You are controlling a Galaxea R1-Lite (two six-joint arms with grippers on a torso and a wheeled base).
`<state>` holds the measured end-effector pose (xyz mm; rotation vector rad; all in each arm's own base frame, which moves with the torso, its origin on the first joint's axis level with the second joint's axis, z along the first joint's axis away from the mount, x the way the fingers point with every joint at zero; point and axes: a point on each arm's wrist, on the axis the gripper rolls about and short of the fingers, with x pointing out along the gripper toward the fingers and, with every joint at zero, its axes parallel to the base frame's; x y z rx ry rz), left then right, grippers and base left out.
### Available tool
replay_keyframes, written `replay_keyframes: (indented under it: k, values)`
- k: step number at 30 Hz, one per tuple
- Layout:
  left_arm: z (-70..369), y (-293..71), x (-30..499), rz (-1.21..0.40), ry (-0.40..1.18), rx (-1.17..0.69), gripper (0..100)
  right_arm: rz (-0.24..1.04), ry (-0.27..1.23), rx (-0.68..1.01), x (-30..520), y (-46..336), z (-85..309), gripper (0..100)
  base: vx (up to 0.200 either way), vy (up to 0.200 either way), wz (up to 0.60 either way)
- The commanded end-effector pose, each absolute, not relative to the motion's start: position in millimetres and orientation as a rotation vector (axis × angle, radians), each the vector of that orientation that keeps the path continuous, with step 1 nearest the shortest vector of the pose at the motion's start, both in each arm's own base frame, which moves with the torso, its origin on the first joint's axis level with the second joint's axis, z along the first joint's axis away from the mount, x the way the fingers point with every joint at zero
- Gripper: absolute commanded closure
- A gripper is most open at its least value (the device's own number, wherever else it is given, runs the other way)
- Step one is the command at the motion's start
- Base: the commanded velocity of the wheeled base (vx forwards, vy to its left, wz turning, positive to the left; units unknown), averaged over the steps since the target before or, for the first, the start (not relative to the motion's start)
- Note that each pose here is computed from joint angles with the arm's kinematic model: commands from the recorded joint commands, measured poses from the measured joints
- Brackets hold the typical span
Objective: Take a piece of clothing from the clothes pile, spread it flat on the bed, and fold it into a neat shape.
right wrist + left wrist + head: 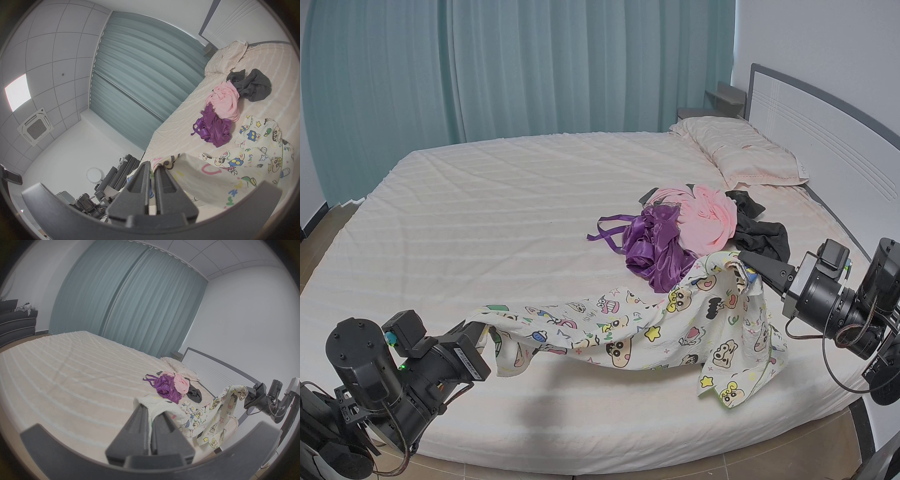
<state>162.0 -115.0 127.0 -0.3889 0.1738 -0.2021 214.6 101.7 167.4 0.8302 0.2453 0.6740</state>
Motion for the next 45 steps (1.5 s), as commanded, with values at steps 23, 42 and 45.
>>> replay_keyframes:
  k: [23, 42, 45]
  values:
    - [126.9, -118.1, 160.3, -0.213, 0.176, -0.386, 100, 0.683, 0.229, 0.831, 211.8, 100.6, 171.4, 100, 0.0, 0.2, 0.0]
    - [127.5, -118.1, 160.3, -0.215, 0.174, -0.388, 100, 0.687, 0.217, 0.832, 210.1, 99.5, 174.3, 100, 0.0, 0.2, 0.0]
    - [127.4, -118.3, 160.5, -0.215, 0.174, -0.388, 100, 0.687, 0.217, 0.832, 210.1, 99.5, 174.3, 100, 0.0, 0.2, 0.0]
